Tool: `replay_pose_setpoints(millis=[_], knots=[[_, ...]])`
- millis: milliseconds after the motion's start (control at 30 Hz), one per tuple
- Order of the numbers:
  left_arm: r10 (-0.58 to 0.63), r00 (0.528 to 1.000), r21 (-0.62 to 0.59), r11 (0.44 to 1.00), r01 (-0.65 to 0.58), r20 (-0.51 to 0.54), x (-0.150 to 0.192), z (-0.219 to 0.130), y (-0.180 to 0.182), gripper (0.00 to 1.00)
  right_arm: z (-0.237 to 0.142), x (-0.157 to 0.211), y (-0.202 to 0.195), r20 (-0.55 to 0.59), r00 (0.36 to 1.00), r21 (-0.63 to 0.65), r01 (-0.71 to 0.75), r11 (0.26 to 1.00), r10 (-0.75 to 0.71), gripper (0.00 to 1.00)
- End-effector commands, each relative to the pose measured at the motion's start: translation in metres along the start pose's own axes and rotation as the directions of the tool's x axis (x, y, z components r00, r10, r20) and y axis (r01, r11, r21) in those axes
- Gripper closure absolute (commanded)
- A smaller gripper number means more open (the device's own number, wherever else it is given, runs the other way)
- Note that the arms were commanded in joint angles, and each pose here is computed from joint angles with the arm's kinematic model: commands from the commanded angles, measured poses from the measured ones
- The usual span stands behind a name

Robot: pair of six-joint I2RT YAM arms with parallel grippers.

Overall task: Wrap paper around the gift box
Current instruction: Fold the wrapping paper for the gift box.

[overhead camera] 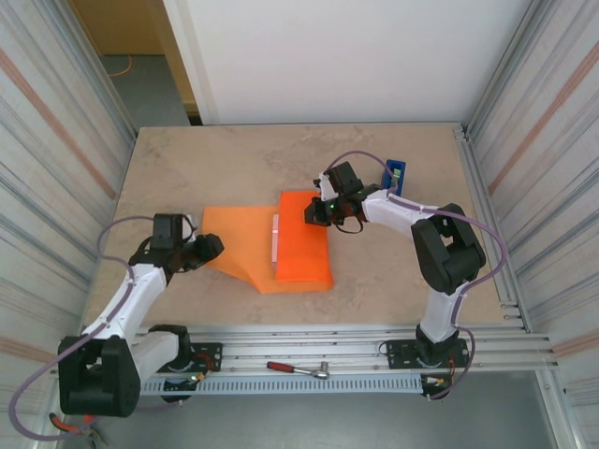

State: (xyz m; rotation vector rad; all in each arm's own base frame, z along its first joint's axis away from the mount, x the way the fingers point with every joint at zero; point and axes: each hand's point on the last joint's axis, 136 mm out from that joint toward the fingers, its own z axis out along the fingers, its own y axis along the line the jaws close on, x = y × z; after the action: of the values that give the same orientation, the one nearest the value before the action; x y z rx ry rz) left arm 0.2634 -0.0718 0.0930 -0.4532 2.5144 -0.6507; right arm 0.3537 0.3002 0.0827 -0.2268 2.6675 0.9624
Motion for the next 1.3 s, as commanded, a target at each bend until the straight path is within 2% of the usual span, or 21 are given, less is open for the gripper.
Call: replay_pose_setpoints(millis=[0, 67, 167, 333, 467, 600, 833, 1000, 1267], knots=[[-0.009, 1.000, -0.018, 1.000, 0.008, -0.007, 0.004, -0.007, 0.004, 0.74, 0.020, 0.046, -0.052, -0.123, 0.989, 0.159, -0.065, 0.985, 0.085, 1.00], [-0.004, 1.000, -0.013, 1.000, 0.003, -0.012, 0.006, -0.007, 0.003, 0.79, 0.020, 0.046, -0.052, -0.123, 0.989, 0.160, -0.066, 0.985, 0.086, 1.00], [0.012, 1.000, 0.003, 1.000, -0.012, -0.016, 0.006, -0.007, 0.000, 1.00, 0.020, 0.046, -0.053, -0.122, 0.989, 0.161, -0.066, 0.985, 0.087, 1.00], [0.091, 0.994, 0.124, 0.987, -0.099, 0.068, -0.008, -0.022, -0.032, 1.00, 0.020, 0.047, -0.053, -0.121, 0.989, 0.161, -0.068, 0.985, 0.088, 1.00], [0.191, 0.970, 0.214, 0.952, -0.220, 0.149, -0.011, -0.040, -0.074, 1.00, 0.021, 0.047, -0.053, -0.121, 0.989, 0.160, -0.070, 0.985, 0.090, 1.00], [0.260, 0.950, 0.300, 0.905, -0.301, 0.171, -0.001, -0.050, -0.116, 1.00, 0.022, 0.048, -0.053, -0.124, 0.988, 0.162, -0.070, 0.984, 0.091, 1.00], [0.331, 0.937, 0.448, 0.825, -0.346, 0.113, 0.029, -0.041, -0.181, 1.00, 0.021, 0.049, -0.054, -0.127, 0.988, 0.167, -0.069, 0.984, 0.091, 1.00], [0.402, 0.914, 0.502, 0.779, -0.375, 0.060, 0.055, -0.025, -0.221, 1.00, 0.023, 0.049, -0.054, -0.127, 0.988, 0.168, -0.070, 0.983, 0.092, 1.00], [0.449, 0.893, 0.523, 0.763, -0.380, -0.006, 0.085, 0.021, -0.245, 1.00, 0.026, 0.051, -0.054, -0.137, 0.986, 0.172, -0.071, 0.982, 0.095, 1.00]])
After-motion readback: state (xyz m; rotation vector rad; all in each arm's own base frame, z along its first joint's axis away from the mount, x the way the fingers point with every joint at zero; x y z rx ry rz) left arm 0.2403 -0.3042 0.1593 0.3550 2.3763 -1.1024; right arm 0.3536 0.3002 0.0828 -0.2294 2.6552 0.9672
